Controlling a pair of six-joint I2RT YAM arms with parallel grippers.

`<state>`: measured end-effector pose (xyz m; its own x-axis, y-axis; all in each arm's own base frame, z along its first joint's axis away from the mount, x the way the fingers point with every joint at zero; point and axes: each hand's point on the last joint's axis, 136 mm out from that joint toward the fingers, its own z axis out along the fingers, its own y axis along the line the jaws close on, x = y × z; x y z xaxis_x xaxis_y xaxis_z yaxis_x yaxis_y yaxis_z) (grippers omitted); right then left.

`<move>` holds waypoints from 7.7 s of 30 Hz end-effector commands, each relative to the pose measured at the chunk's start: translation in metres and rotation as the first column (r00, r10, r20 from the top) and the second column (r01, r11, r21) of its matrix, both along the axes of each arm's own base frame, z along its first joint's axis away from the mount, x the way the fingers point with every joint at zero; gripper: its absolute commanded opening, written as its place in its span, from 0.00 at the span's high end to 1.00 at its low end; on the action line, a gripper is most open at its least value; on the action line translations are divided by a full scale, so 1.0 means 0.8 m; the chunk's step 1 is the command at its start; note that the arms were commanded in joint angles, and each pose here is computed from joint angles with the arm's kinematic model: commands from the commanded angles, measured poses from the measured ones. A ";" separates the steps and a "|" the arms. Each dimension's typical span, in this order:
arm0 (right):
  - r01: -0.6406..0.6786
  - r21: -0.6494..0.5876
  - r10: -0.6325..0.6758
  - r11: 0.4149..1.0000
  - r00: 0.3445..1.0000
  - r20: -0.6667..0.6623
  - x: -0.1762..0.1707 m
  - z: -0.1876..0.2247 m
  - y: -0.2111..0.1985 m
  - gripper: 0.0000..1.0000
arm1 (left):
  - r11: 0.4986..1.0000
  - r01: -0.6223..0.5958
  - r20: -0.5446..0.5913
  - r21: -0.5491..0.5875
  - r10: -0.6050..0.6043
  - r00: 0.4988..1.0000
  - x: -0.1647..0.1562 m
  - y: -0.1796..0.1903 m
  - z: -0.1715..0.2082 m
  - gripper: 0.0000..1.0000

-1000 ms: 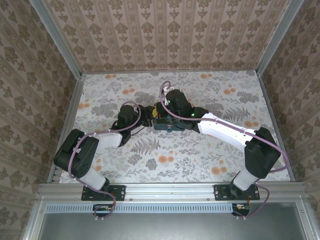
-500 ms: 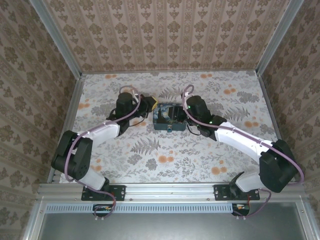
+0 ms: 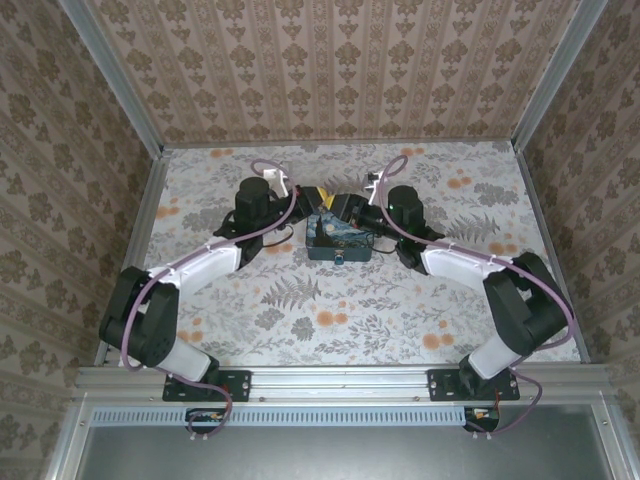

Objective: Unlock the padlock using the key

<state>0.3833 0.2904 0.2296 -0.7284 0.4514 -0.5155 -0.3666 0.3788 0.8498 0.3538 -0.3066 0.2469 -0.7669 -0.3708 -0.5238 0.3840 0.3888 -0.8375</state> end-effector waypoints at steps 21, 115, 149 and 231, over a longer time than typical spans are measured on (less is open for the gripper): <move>-0.044 0.221 0.040 0.974 0.999 0.022 0.007 0.019 0.002 0.68 | 0.985 -0.025 0.002 -0.169 0.026 1.000 0.015 -0.021 0.017 1.00; -0.399 0.080 0.390 0.913 0.914 0.114 -0.079 0.008 0.004 1.00 | 0.992 0.103 -0.049 -0.070 -0.106 0.993 -0.020 0.066 0.017 0.38; -0.374 0.114 0.369 0.920 0.927 0.066 -0.058 -0.003 0.010 1.00 | 0.961 0.270 -0.070 -0.055 -0.273 0.959 -0.047 -0.012 -0.004 0.72; -0.105 0.350 0.082 0.931 0.993 0.080 0.007 0.038 0.013 0.71 | 0.976 -0.119 -0.027 -0.181 0.116 0.993 0.021 -0.005 0.027 1.00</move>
<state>0.3896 0.2955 0.2445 -0.7545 0.5461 -0.3641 -0.4013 0.0552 0.9143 0.3693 -0.3084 0.2602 -0.7296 -0.5339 -0.4273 0.3130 0.2948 -0.9028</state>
